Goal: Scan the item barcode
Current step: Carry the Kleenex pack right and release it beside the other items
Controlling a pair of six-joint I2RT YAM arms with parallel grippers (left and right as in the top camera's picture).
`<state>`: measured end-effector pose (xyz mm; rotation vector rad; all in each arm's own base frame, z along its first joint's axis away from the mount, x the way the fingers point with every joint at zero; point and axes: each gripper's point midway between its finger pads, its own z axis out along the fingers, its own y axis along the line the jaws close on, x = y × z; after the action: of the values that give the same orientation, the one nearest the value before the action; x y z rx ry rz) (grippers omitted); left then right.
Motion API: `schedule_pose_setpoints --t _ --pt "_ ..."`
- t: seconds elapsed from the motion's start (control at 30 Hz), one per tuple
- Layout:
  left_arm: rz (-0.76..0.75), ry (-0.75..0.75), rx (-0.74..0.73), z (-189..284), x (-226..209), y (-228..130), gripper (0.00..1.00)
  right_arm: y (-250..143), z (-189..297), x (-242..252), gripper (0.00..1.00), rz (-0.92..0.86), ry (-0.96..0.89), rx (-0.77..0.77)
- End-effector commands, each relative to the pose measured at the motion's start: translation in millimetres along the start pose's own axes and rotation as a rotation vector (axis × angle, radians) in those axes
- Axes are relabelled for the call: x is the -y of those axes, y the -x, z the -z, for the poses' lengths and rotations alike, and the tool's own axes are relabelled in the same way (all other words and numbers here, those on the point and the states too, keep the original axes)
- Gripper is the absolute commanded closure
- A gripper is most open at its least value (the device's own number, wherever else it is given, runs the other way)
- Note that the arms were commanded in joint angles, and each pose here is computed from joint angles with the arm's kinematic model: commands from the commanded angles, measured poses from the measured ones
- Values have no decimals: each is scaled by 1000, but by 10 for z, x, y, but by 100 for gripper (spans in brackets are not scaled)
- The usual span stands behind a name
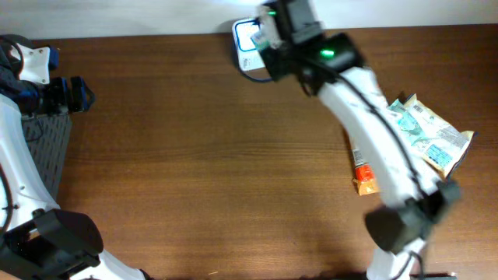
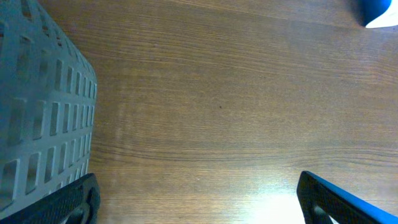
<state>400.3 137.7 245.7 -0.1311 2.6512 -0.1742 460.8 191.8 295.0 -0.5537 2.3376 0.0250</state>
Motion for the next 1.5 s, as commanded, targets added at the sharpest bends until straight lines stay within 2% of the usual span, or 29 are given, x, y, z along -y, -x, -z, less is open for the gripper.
schedule_pose_setpoints --t 0.0,0.13,0.27,0.37,0.5,0.7,0.73,0.77,0.87,0.9,0.93,0.97,1.1,1.23,1.33,1.43,1.47 --pt "12 2 3 8 -13 2 1 -77 724 221 96 -175 60 38" --pt "12 2 3 9 -13 3 1 -346 1303 719 96 -335 -5 47" --pt "12 2 3 8 -13 2 1 -931 1373 1335 96 -530 -130 -106" --pt "12 2 3 8 -13 2 1 -1504 1134 1662 96 -665 -184 -296" --pt "12 2 3 8 -13 2 1 -2155 755 1793 96 -778 -195 -499" --pt "12 2 3 8 -13 2 1 -3000 323 1952 96 -924 -222 -650" --pt "12 2 3 8 -13 2 1 -3097 252 2016 86 -953 -235 -640" --pt "12 2 3 9 -13 3 1 -3139 167 2063 82 -964 -237 -614" --pt "12 2 3 8 -13 2 1 -3077 -29 2018 65 -926 -156 -546" --pt "12 2 3 8 -13 2 1 -3031 -61 1982 53 -906 -127 -532" --pt "12 2 3 9 -13 3 1 -2992 -73 1970 33 -896 -125 -524" --pt "12 2 3 8 -13 2 1 -2960 -72 1965 27 -892 -122 -519" --pt "12 2 3 9 -13 3 1 -2590 115 1832 22 -796 -49 -467" --pt "12 2 3 8 -13 2 1 -1861 641 1533 21 -606 -2 -328" --pt "12 2 3 9 -13 3 1 -1230 1261 1105 20 -449 34 -139" --pt "12 2 3 9 -13 3 1 -921 1777 681 1 -324 88 16" --pt "12 2 3 8 -13 2 1 -887 1928 562 1 -293 105 55"
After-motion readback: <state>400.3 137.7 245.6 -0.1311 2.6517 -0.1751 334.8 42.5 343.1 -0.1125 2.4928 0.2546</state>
